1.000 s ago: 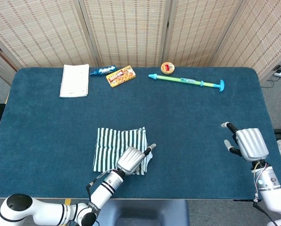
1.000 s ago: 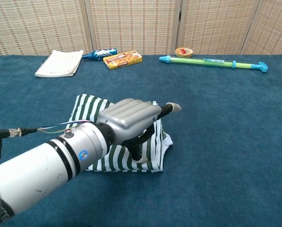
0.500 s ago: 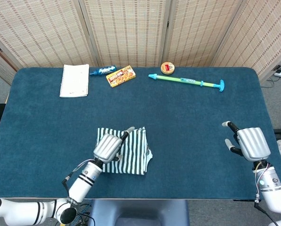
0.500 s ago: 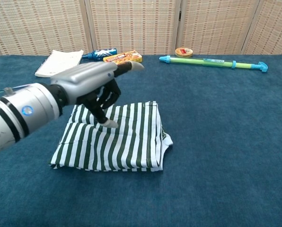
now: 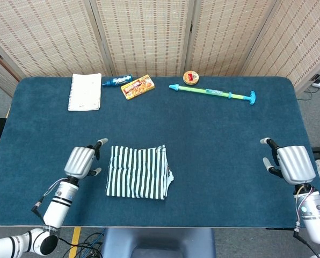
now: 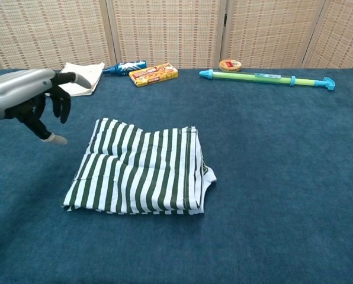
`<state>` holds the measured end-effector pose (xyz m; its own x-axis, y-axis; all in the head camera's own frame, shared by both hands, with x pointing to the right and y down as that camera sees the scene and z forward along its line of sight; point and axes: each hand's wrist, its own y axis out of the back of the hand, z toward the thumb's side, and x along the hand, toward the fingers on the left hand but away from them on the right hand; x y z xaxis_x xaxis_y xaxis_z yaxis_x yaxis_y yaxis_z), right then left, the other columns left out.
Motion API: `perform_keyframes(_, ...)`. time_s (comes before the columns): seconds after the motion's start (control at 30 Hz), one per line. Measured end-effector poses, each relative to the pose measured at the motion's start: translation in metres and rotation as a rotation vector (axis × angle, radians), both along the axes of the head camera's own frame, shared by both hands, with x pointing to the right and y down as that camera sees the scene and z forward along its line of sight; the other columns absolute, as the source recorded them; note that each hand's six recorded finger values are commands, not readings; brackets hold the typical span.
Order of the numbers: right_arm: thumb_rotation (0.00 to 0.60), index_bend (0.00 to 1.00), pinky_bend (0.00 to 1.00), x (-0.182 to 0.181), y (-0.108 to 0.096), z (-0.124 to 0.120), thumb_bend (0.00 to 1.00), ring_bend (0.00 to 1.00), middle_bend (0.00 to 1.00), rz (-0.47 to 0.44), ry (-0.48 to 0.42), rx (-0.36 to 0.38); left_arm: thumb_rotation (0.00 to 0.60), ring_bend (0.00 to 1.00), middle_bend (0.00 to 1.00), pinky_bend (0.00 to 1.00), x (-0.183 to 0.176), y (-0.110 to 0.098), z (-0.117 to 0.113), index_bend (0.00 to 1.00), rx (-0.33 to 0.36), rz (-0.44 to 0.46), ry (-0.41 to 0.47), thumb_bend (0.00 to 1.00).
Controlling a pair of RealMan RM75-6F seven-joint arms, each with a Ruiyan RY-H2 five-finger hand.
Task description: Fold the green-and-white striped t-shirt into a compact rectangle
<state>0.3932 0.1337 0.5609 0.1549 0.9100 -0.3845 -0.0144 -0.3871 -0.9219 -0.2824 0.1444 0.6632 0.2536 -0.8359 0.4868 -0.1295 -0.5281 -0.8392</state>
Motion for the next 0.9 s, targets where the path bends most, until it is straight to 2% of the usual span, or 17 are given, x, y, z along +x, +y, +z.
perform_keyframes(0.1,0.600,0.31,0.86,0.004,0.001,0.001,0.43,0.63,0.59,0.005,0.006,0.002,0.600,0.45,0.52,0.56,-0.033,0.003,-0.004,0.20,0.015,-0.060,-0.019,0.12)
perform_keyframes(0.2,0.600,0.30,0.67,0.010,0.005,0.003,0.44,0.47,0.46,0.012,0.011,-0.005,0.600,0.37,0.47,0.51,-0.060,0.007,-0.008,0.19,0.024,-0.106,-0.040,0.12)
perform_keyframes(0.37,0.600,0.15,0.35,0.018,0.009,0.006,0.45,0.21,0.26,0.019,0.012,-0.023,0.600,0.18,0.28,0.40,-0.102,0.013,-0.014,0.12,0.037,-0.161,-0.079,0.12)
perform_keyframes(0.47,0.600,0.08,0.24,0.025,0.013,0.008,0.45,0.11,0.17,0.021,0.007,-0.043,0.600,0.17,0.24,0.38,-0.122,0.017,-0.018,0.10,0.034,-0.186,-0.091,0.12)
perform_keyframes(0.6,0.600,0.06,0.17,0.038,0.023,0.010,0.45,0.05,0.12,0.026,0.019,-0.068,0.600,0.17,0.24,0.38,-0.149,0.030,-0.027,0.10,0.033,-0.234,-0.099,0.12)
perform_keyframes(0.73,0.600,0.05,0.16,0.044,0.032,0.009,0.45,0.05,0.12,0.038,0.021,-0.065,0.600,0.17,0.24,0.38,-0.166,0.047,-0.040,0.10,0.048,-0.263,-0.112,0.12)
perform_keyframes(0.9,0.600,0.05,0.16,0.049,0.046,0.008,0.45,0.05,0.12,0.062,0.021,-0.067,0.600,0.17,0.24,0.38,-0.171,0.065,-0.050,0.10,0.048,-0.274,-0.110,0.12)
